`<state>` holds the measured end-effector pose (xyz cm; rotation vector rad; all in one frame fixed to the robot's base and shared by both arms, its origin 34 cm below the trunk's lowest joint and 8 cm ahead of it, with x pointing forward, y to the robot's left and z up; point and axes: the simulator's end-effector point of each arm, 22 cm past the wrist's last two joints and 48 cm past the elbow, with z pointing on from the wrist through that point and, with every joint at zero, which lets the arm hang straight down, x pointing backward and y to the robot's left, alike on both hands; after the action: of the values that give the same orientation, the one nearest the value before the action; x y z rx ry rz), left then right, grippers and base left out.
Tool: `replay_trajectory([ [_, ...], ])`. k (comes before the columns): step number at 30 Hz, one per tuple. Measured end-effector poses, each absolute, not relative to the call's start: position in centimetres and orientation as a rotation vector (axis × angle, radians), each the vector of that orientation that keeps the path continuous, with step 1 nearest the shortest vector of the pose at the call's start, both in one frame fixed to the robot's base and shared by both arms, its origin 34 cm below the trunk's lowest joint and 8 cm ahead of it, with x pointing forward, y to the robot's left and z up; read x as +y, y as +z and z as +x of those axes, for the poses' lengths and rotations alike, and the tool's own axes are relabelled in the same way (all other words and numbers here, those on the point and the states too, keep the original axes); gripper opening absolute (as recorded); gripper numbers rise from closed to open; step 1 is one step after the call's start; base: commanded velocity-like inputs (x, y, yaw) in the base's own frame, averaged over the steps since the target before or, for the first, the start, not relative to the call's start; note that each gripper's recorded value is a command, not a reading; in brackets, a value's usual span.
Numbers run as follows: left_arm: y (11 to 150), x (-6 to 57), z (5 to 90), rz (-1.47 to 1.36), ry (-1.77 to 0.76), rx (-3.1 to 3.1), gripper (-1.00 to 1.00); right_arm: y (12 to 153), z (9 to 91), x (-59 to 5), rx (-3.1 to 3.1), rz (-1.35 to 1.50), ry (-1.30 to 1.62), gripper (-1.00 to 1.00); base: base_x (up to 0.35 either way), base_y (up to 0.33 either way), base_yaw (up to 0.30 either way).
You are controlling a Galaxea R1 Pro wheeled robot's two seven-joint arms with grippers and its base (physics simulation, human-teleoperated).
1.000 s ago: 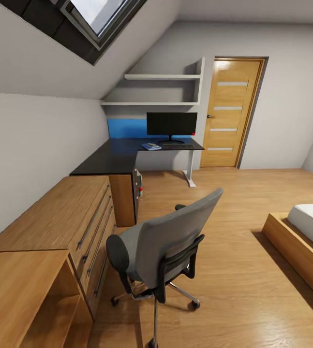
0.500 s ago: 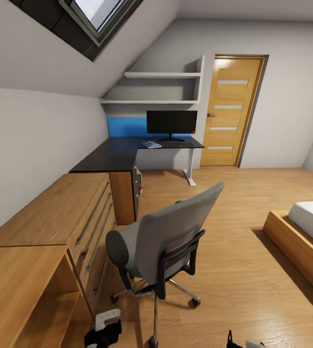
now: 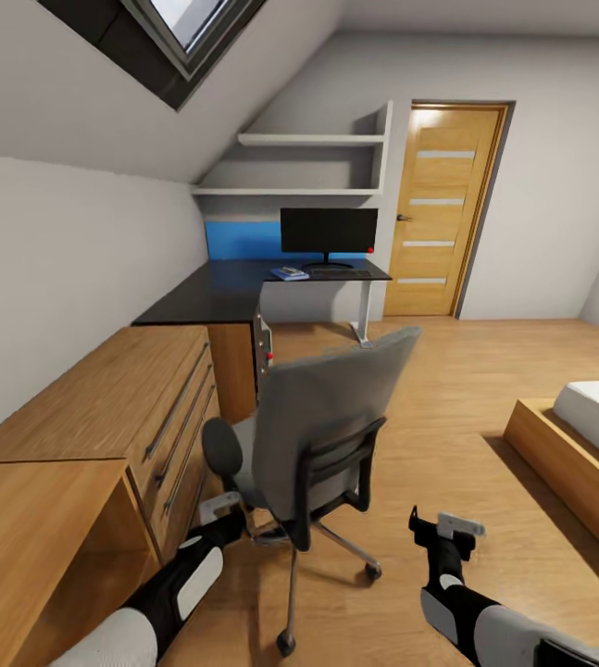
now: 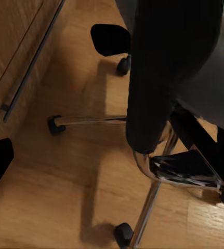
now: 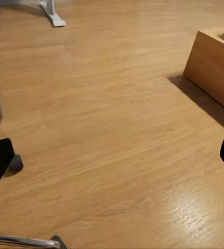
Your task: In the bedroom, organize the workspace by keeping the computer under the desk, ensuring the monitor is on the desk, placing the keyboard on the desk next to the monitor, placing the mouse on the desk next to the keyboard, moving the folder from the swivel chair onto the desk next to the mouse, stacking the notebook on top of the folder with the pen on top of the notebook, and positioning the swivel chair next to the desk.
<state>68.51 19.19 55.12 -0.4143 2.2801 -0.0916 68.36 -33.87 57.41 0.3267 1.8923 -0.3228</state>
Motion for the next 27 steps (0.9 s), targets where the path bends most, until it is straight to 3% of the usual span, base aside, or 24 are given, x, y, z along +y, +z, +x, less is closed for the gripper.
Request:
replay_trajectory([
  [16,51.5,20.6,68.1,-0.442,-0.066,2.277,1.00,56.9,72.3,-27.1,1.920,0.311,-0.178,1.00,0.000,0.000,0.000],
  [27,49.2,20.5,67.7,-0.440,-0.064,2.277,1.00,54.6,71.8,-26.5,1.918,0.302,-0.169,1.00,0.000,0.000,0.000],
])
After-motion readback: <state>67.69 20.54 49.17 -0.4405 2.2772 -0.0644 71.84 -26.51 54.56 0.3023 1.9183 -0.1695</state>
